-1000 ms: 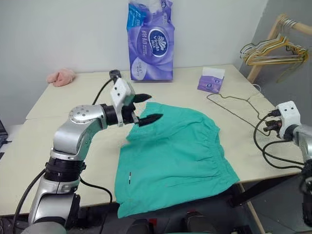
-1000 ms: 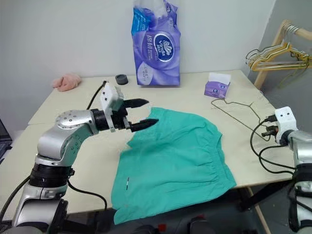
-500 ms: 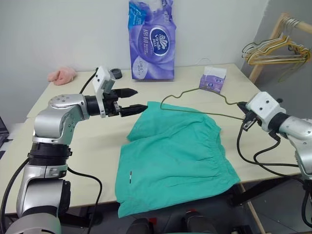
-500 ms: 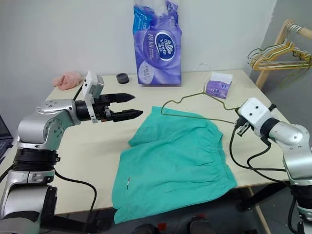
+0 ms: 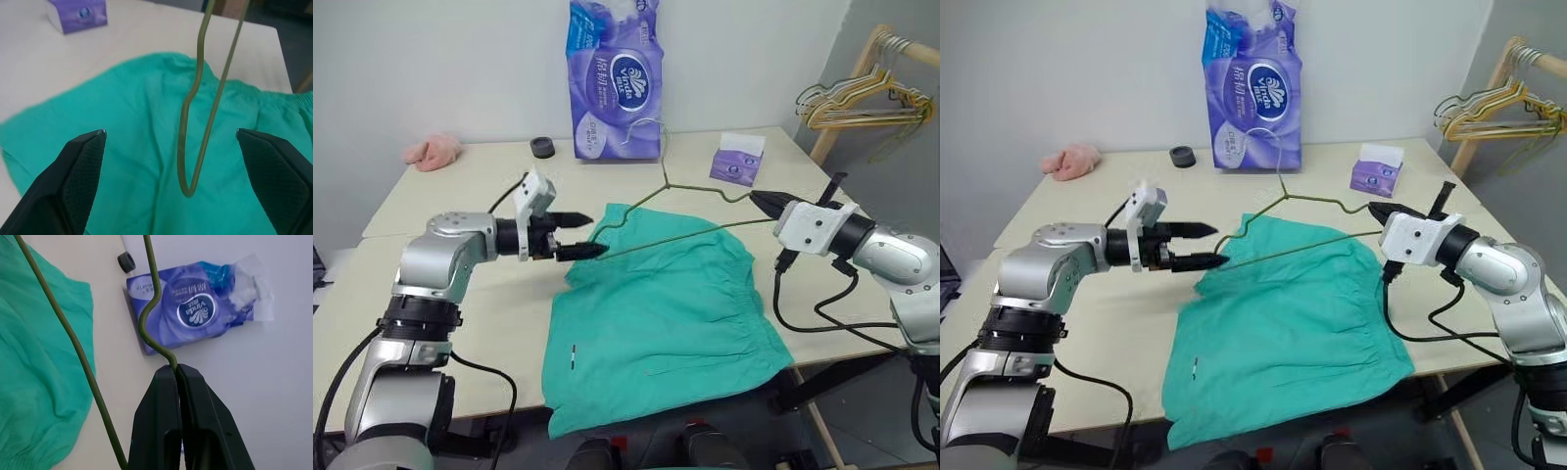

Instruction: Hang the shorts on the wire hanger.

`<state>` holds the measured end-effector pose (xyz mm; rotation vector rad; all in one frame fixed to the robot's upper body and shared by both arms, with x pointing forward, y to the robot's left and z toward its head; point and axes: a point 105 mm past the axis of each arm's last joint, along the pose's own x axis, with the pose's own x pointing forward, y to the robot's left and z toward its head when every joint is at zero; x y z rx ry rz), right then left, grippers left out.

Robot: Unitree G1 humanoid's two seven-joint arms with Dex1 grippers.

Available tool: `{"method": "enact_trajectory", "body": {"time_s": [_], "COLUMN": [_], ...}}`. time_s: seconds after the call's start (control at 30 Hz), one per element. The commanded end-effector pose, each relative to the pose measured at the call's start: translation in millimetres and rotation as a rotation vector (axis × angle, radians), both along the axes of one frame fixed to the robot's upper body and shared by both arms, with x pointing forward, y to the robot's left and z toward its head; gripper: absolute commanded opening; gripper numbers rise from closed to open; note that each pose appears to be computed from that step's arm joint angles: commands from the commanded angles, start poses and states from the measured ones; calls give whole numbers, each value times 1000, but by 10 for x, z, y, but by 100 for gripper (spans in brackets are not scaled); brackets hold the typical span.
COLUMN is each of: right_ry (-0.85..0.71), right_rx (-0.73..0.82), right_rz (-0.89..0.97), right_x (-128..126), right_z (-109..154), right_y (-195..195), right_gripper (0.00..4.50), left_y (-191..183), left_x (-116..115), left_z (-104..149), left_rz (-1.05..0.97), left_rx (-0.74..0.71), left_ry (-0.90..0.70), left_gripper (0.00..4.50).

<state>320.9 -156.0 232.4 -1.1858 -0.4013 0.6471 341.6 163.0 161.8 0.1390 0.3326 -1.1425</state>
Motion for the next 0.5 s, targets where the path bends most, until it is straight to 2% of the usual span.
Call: {"method": "enact_trajectory", "body": {"time_s": [0.03,0.37,0.5], "right_ry": [-87,-85,-75], "right_rx": [-28,-12,14], "right_rz": [70,108,104], "right_x": [-58,-62,-54], "right_z": [148,123,126], "right_y": [154,278,276], "right_gripper": [4,4,0], "left_y": [-43,-170,-203], "left_x": [-72,-149,-197], "left_z": [55,-95,-143], "left_rz": [-62,-138,-162], "left_rx": [20,60,55], "left_ry": [-6,23,41], "left_gripper": [450,450,362]}}
